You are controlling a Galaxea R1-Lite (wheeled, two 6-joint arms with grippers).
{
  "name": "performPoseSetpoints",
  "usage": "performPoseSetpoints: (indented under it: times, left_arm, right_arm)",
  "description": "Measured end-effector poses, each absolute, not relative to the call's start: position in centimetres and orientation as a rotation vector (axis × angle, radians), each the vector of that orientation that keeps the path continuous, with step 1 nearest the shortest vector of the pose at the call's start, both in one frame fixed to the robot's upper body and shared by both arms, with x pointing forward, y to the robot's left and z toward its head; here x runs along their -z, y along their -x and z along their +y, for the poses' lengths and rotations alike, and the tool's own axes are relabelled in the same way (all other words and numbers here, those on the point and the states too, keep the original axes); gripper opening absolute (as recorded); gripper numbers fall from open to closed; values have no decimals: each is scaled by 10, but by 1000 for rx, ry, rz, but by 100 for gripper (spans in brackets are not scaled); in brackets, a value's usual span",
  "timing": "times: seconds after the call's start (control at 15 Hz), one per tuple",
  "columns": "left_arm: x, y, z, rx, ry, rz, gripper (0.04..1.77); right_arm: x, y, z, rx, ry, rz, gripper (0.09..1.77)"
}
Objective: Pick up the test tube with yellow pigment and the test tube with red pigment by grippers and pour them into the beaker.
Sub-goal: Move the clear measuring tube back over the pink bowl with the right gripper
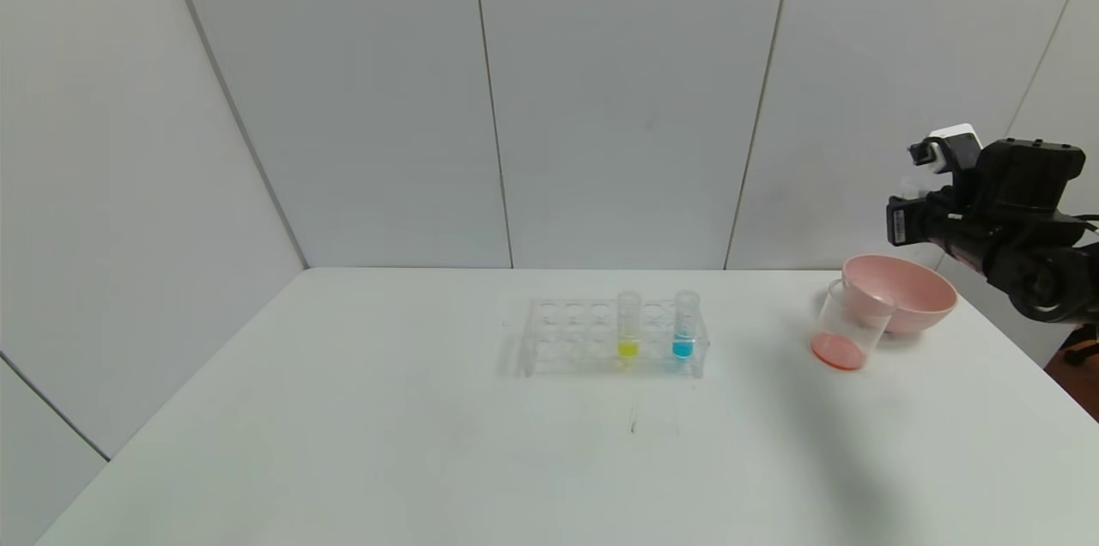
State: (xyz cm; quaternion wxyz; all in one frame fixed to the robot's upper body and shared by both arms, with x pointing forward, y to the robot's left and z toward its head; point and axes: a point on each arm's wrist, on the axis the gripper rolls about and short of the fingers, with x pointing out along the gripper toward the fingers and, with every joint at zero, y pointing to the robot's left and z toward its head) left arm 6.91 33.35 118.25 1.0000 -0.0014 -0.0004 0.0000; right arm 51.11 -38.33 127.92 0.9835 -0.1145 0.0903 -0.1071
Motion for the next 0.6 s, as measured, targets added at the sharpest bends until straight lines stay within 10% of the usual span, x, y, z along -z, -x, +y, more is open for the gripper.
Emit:
performPoseSetpoints:
  times: [0.6]
  left_arm:
    - [-1182, -69, 334, 0, 3, -1, 176]
  right_arm:
    - [-1255, -516, -410, 293, -47, 285, 52]
